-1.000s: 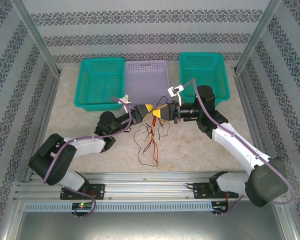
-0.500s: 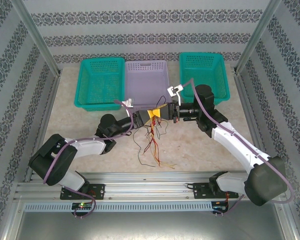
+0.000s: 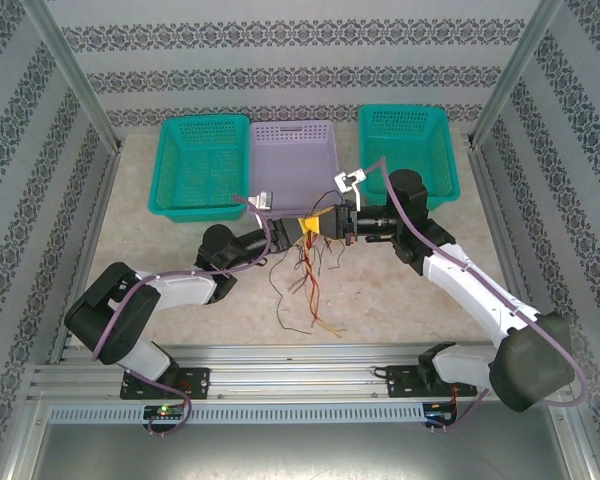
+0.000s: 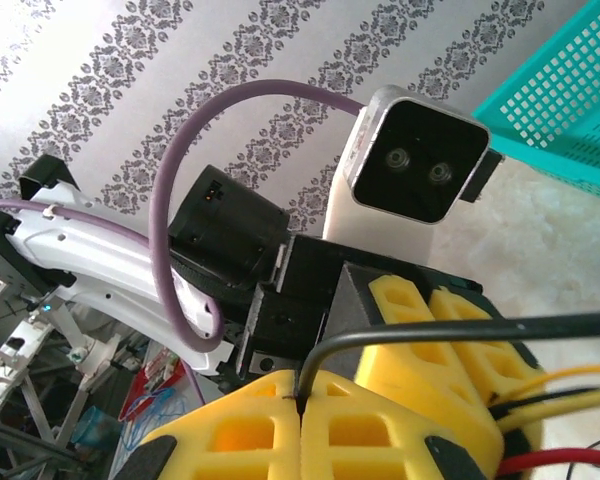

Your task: Untangle the cables

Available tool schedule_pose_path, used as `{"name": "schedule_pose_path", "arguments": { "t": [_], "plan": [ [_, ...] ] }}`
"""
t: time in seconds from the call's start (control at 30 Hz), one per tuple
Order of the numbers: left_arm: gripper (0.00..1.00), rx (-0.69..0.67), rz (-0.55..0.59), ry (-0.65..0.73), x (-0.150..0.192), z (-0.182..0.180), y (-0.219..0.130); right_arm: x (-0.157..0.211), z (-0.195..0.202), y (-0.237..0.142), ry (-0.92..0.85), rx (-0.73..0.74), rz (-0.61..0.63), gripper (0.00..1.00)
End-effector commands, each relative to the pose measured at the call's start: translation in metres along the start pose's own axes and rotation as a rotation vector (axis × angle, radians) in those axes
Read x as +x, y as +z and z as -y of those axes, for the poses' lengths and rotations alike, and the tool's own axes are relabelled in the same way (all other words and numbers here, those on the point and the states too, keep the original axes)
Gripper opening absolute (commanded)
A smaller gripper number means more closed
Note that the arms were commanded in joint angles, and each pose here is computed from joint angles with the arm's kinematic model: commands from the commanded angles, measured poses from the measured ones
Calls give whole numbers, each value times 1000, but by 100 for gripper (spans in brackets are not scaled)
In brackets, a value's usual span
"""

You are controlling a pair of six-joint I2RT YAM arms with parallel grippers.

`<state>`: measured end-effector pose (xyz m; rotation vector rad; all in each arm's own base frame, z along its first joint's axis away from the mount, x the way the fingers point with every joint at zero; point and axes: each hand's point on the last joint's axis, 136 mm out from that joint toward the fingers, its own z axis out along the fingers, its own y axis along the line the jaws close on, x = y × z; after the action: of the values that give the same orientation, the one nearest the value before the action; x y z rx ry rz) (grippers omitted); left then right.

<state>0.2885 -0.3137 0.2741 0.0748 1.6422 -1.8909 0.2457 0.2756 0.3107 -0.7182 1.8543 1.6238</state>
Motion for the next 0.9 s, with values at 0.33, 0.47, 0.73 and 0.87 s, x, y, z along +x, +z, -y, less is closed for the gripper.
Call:
{"name": "schedule_pose_path", "arguments": {
  "t": [0.33,0.47,0.73,0.87],
  "plan": [
    [0,-195,54,148,-18,3,-53,-37,49,-97,62,430,389,0],
    [0,-366,56,275,-24,13,-76,-29,76,-133,145,605,478,0],
    [0,-573,31,398,-19,30,-120,-23,100,-206,252,884,692,0],
    [0,-688,18,443,-20,35,-142,-21,104,-223,293,987,707,0]
  ]
}}
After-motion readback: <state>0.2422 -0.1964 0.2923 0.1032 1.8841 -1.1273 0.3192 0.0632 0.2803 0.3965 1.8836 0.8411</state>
